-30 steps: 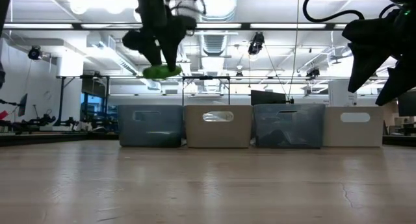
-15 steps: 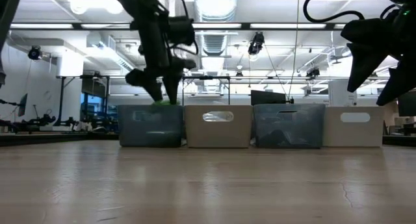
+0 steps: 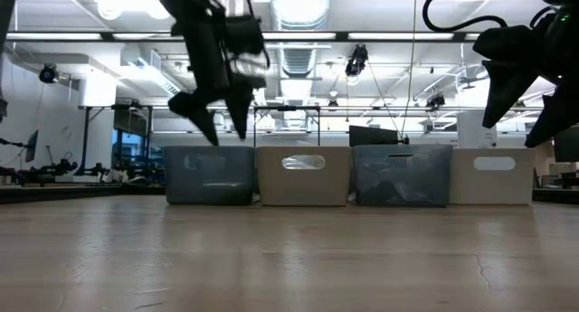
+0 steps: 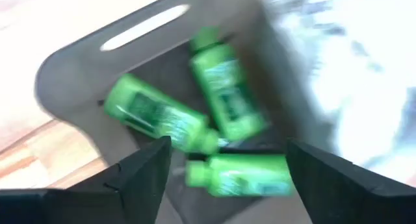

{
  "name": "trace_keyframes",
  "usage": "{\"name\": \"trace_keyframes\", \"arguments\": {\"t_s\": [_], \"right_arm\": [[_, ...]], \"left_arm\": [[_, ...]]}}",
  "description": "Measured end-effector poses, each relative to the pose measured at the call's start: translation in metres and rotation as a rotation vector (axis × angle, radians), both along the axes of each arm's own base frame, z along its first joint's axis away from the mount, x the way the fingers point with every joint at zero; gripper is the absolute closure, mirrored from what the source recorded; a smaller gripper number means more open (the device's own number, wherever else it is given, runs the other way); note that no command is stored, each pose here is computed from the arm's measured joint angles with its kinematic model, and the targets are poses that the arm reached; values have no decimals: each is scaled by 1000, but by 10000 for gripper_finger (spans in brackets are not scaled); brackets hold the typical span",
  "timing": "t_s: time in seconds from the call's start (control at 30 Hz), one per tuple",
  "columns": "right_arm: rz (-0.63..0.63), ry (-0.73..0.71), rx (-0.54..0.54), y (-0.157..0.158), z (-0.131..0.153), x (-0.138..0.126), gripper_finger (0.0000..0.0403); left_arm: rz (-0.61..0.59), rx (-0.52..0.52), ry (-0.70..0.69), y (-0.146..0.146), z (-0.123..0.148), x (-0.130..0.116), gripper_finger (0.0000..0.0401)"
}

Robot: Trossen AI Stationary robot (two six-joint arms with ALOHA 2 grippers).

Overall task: Pick & Place Travel size toiletries
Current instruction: Return to Home Position

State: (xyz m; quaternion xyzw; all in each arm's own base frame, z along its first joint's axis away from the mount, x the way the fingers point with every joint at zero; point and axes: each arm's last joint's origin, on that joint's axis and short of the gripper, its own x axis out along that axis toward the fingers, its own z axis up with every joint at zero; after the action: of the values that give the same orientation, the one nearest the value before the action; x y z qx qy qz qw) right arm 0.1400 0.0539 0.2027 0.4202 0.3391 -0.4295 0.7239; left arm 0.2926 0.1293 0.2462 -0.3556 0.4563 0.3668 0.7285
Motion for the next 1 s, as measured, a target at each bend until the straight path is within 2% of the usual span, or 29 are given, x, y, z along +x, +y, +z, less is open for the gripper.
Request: {"name": "trace_keyframes", "arguments": {"t_s": [0.2, 0.43, 0.53, 0.6, 0.7, 0.73, 0.87, 0.93, 1.0], "right_arm": [[46, -3, -20, 1, 1, 2, 39], [331, -18, -143, 6, 20, 14, 39], [453, -2, -204, 7, 29, 16, 39], [471, -24, -178, 9, 37, 19, 39], [475, -74, -162, 11, 50, 22, 39], [495, -85, -162, 12, 54, 23, 39], [642, -158, -147, 18, 77, 30, 39], [751, -221, -120, 22, 88, 33, 39], [839, -311, -108, 25, 99, 36, 39]], "left_arm": [[-124, 77, -157, -27, 47, -5, 89], [-264, 145, -352, -70, 92, -23, 90], [-295, 183, -368, -80, 101, -34, 87], [-310, 205, -387, -82, 108, -42, 87], [-234, 163, -453, -85, 117, -50, 87], [-254, 164, -476, -88, 120, -51, 87], [-543, 158, -637, -109, 136, -49, 87], [-642, 156, -730, -117, 143, -46, 87], [-698, 201, -819, -124, 151, -42, 87]]}}
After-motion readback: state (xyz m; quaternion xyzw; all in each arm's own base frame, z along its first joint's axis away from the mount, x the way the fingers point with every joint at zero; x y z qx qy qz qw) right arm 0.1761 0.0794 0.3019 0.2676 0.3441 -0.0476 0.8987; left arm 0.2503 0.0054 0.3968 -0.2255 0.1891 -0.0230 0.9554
